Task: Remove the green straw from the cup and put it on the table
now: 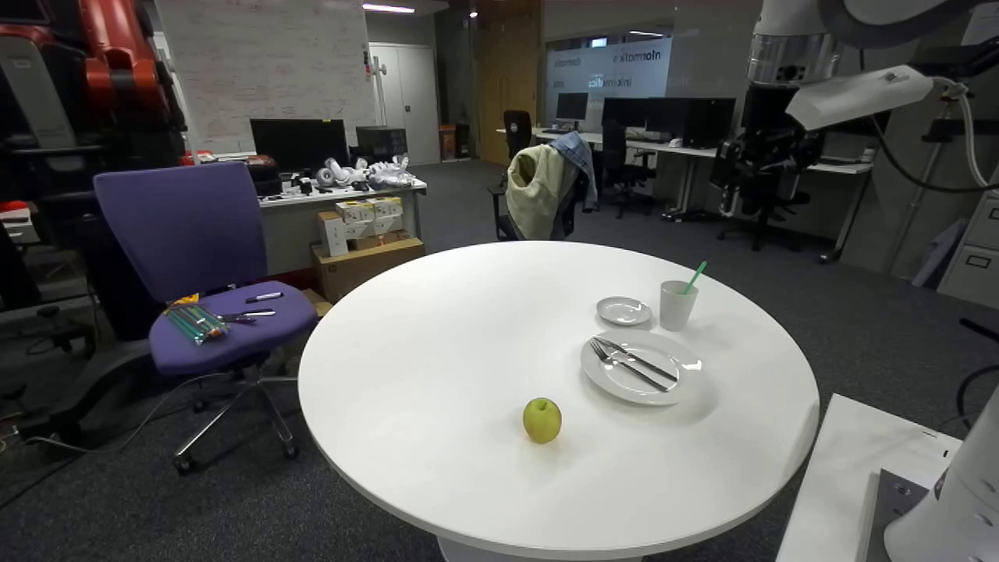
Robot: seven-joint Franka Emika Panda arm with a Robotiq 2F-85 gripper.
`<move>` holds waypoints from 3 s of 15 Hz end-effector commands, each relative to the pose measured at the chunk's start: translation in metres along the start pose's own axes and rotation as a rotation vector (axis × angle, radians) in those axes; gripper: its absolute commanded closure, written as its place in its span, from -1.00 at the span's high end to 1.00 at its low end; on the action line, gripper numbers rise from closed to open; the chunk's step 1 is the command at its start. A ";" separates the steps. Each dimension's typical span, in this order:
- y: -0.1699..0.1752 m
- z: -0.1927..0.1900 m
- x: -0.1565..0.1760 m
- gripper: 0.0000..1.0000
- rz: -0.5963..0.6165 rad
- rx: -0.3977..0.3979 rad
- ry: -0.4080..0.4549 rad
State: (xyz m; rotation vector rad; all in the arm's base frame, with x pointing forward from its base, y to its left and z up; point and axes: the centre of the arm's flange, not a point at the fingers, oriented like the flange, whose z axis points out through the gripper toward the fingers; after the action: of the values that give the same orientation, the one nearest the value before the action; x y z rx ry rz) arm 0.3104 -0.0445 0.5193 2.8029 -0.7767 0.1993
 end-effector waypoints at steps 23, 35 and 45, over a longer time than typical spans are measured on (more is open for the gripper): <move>0.007 0.130 0.111 1.00 0.476 -0.230 0.690; 0.011 0.158 0.101 1.00 0.544 -0.302 0.671; -0.026 0.192 0.100 1.00 0.671 -0.436 1.009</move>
State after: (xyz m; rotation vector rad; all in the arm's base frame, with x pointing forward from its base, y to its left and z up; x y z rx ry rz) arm 0.4072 -0.1174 0.3735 1.7518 -1.2130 1.1492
